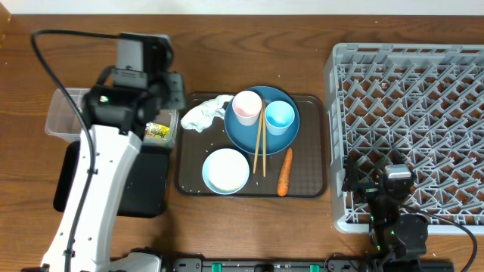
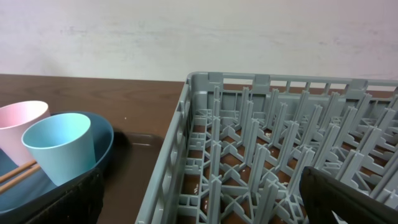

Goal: Sort waste into correct bins and load items into the dishwasher rack
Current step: 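Move left gripper to the white tissue and grasp it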

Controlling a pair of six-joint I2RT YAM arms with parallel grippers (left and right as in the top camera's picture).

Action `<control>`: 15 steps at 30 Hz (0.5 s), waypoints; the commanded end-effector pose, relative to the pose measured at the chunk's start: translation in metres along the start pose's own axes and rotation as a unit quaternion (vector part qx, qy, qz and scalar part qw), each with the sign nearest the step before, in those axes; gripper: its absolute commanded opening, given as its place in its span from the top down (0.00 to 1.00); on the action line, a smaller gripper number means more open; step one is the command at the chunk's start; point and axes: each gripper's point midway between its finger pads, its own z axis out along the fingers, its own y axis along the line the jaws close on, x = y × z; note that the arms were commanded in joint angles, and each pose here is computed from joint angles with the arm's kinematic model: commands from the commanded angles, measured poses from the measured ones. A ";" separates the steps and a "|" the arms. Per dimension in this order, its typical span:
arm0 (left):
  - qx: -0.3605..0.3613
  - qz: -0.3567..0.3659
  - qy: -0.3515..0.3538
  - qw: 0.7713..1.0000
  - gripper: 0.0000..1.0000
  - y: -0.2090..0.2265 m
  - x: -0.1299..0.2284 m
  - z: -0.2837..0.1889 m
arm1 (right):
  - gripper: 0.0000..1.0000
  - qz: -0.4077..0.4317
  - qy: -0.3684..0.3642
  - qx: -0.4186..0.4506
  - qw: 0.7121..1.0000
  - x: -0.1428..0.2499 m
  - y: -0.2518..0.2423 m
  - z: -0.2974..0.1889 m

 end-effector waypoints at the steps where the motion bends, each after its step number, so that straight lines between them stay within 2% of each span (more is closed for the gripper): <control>1: 0.012 0.040 0.026 0.999 0.69 -0.025 0.011 0.008 | 0.01 0.004 0.001 0.009 1.000 0.002 -0.004 0.000; 6: -0.007 0.072 0.072 0.995 0.64 -0.041 0.026 0.047 | 0.01 0.004 0.001 0.009 1.000 0.002 -0.004 0.000; 9: -0.012 0.076 0.098 0.992 0.57 -0.043 0.034 0.071 | 0.01 0.004 0.001 0.009 1.000 0.002 -0.004 0.000; 15: -0.013 0.090 0.105 0.990 0.56 -0.048 0.034 0.114 | 0.01 0.003 0.001 0.009 1.000 0.002 -0.004 0.000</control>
